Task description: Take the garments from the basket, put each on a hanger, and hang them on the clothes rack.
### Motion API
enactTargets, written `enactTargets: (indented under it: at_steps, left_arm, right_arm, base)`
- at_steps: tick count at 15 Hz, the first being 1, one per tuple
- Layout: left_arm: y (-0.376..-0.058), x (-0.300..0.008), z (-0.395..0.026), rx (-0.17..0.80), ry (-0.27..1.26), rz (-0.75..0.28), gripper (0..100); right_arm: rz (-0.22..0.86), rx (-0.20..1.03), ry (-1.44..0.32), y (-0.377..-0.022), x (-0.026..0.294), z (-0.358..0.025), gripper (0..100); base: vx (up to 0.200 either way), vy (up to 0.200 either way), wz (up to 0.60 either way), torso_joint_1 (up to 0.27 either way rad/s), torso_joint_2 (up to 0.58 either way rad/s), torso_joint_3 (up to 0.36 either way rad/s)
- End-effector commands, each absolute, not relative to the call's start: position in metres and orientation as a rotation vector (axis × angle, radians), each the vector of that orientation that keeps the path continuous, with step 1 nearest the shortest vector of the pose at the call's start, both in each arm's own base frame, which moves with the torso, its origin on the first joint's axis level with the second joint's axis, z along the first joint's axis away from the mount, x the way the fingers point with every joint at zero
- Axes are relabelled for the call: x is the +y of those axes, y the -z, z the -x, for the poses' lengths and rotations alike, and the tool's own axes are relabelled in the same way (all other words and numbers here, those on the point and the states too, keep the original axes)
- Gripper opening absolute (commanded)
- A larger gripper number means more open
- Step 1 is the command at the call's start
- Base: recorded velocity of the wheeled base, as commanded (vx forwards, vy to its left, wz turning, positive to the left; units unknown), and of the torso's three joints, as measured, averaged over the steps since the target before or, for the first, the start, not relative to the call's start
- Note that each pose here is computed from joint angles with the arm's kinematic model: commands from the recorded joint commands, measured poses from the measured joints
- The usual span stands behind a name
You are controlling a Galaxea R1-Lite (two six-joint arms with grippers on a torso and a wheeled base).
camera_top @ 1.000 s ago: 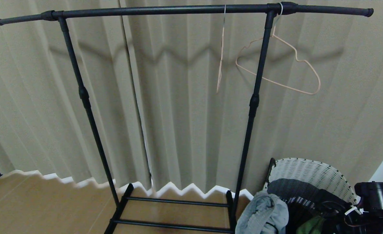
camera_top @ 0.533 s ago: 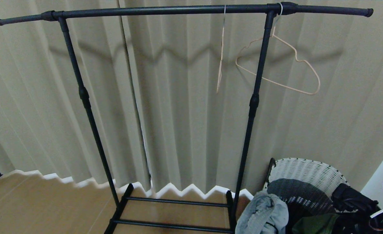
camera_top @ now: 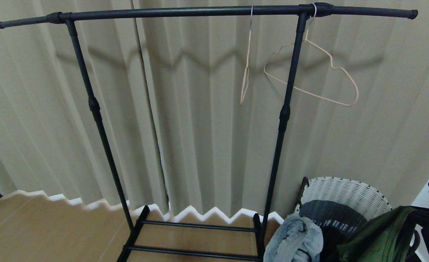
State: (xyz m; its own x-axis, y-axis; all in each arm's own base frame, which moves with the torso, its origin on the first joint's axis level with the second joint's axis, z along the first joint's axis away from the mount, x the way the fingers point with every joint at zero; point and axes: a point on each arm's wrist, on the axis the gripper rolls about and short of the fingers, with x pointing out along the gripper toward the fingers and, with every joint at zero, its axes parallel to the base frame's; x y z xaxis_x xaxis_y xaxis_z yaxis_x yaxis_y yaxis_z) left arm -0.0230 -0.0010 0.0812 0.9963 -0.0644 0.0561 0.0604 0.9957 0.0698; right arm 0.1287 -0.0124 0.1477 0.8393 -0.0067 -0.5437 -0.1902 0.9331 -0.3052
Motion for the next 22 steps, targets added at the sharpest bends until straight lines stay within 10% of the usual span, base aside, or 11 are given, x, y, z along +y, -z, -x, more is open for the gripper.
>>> enactTargets:
  at_steps: [1, 22]
  left_arm:
    - [-0.081, -0.001, 0.023, -0.057, 0.062, -0.070, 100]
    - [-0.081, -0.001, 0.023, -0.059, 0.047, -0.078, 100]
  right_arm:
    - [0.373, 0.518, -0.072, -0.155, -0.011, -0.107, 0]
    - [0.375, 0.530, -0.059, -0.151, -0.009, -0.089, 0]
  base:
    - [0.000, 0.000, 0.00, 0.000, 0.00, 0.000]
    - [-0.038, 0.095, 0.00, 0.002, 0.00, 0.003]
